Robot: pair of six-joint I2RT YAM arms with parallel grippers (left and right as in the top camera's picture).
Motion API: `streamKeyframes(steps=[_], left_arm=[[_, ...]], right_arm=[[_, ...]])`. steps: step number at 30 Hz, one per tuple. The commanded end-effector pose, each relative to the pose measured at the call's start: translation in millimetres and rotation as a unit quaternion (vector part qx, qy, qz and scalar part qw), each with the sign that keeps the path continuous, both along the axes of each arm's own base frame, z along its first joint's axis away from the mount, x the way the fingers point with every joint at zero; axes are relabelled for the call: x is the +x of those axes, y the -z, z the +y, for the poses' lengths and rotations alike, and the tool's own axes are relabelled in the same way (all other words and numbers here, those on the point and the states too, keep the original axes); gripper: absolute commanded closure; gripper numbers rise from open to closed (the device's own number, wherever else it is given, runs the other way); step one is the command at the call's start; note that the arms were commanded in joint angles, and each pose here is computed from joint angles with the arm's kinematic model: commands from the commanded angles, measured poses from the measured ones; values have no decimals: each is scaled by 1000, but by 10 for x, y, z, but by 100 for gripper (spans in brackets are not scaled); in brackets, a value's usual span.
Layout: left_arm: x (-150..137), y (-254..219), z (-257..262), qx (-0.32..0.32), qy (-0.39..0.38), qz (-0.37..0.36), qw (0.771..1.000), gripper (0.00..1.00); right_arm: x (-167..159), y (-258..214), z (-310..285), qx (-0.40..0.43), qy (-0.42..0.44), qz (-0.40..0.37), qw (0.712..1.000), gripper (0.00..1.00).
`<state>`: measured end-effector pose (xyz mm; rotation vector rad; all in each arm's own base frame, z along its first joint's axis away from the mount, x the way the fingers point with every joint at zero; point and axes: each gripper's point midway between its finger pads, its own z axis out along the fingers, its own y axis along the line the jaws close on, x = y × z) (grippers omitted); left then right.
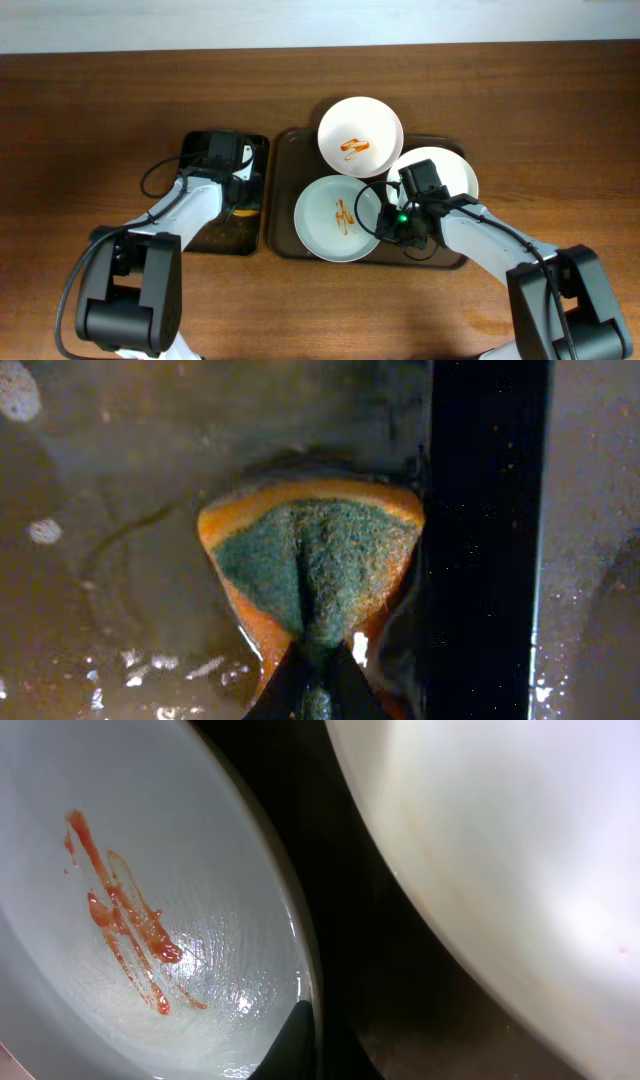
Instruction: Clean dirty plates on tray and stack at the side
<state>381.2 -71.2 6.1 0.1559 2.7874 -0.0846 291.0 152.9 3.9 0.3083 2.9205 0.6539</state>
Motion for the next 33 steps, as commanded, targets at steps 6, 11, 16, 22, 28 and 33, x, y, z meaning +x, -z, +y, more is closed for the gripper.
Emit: streamKeyframes(steps=[6,11,16,22,28,33], left_arm=[[-10,-454,218,28,-23,-21,999,100],[-244,97,244,33,-29,31,999,100],[-151,67,150,10,-22,22,999,100],[-31,-322,-308,-103,25,-18,994,100],[-29,-420,-628,-162,55,-25,985,100],[88,-463,-367,-91,22,-57,994,100]], right_arm=[[-26,51,15,-10,-11,5,1000,96],[-26,51,15,-10,-11,5,1000,96],[-26,51,15,-10,-11,5,1000,96],[-25,50,16,-9,-11,5,1000,96],[-27,49,19,-8,-11,5,1000,96],[-28,49,19,-8,-11,5,1000,96]])
